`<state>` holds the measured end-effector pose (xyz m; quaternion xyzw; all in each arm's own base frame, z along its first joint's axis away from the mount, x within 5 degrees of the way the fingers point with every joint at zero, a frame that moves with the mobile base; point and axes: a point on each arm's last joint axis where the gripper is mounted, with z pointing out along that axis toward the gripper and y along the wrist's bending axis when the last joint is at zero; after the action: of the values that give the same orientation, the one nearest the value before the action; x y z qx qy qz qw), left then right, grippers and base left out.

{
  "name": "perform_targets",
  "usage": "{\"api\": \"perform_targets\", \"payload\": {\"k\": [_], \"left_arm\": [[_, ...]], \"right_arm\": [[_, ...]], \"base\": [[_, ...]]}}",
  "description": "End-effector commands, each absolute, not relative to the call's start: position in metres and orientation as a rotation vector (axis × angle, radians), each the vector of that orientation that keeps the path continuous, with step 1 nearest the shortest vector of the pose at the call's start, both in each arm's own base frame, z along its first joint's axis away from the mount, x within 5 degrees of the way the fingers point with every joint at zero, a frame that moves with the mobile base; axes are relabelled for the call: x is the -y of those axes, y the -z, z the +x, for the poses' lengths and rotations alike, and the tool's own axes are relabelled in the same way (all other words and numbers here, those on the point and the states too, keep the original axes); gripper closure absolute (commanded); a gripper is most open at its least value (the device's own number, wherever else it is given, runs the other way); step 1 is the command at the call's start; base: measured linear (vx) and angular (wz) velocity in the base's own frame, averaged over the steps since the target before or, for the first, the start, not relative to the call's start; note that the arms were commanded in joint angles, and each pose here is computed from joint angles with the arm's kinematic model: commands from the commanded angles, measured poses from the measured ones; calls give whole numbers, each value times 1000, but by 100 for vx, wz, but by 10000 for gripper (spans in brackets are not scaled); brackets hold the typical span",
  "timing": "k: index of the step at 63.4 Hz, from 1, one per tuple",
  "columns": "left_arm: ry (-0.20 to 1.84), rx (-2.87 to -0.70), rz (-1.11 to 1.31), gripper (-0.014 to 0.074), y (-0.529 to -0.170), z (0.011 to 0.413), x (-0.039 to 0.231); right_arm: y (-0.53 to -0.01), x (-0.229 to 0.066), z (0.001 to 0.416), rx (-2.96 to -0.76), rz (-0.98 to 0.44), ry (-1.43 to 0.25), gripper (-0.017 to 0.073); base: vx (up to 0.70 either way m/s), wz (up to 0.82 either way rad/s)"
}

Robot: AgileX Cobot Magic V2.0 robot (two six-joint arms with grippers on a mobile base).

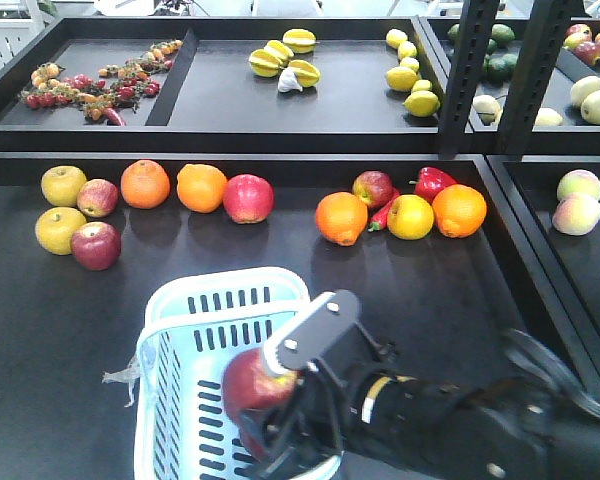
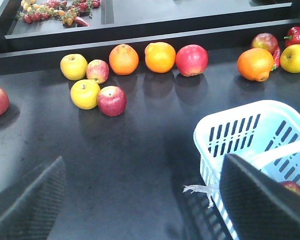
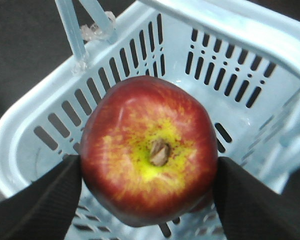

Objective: Pick three apples into basket with both arms
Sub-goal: 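Carry the second red apple over the basket with the right gripper, then open the right gripper to release the apple into the basket, then move the right gripper down to a red apple nearest the robot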

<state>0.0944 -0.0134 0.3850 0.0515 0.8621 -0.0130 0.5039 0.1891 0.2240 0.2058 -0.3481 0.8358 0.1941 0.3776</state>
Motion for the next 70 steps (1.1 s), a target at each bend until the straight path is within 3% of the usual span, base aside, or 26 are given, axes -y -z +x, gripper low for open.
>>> {"api": "perform_targets", "payload": {"k": [1, 13, 32, 46, 70], "left_arm": [[45, -2007, 126, 4, -396, 96, 14], [45, -2007, 126, 4, -396, 96, 14], [45, -2008, 126, 4, -396, 96, 14], [45, -2008, 126, 4, -396, 96, 14], [45, -2008, 126, 4, -396, 96, 14]], "right_arm": [[-227, -235, 199, -2038, -859, -514, -32], [-222, -237, 200, -2058, -875, -509, -127], [-232, -220, 186, -2211, -933, -563, -118], [-254, -165, 199, -2337, -795, -517, -94], [-236, -49, 239, -2635, -362, -91, -82]], "base": [[0, 0], [0, 0], [0, 0], [0, 0], [0, 0]]}}
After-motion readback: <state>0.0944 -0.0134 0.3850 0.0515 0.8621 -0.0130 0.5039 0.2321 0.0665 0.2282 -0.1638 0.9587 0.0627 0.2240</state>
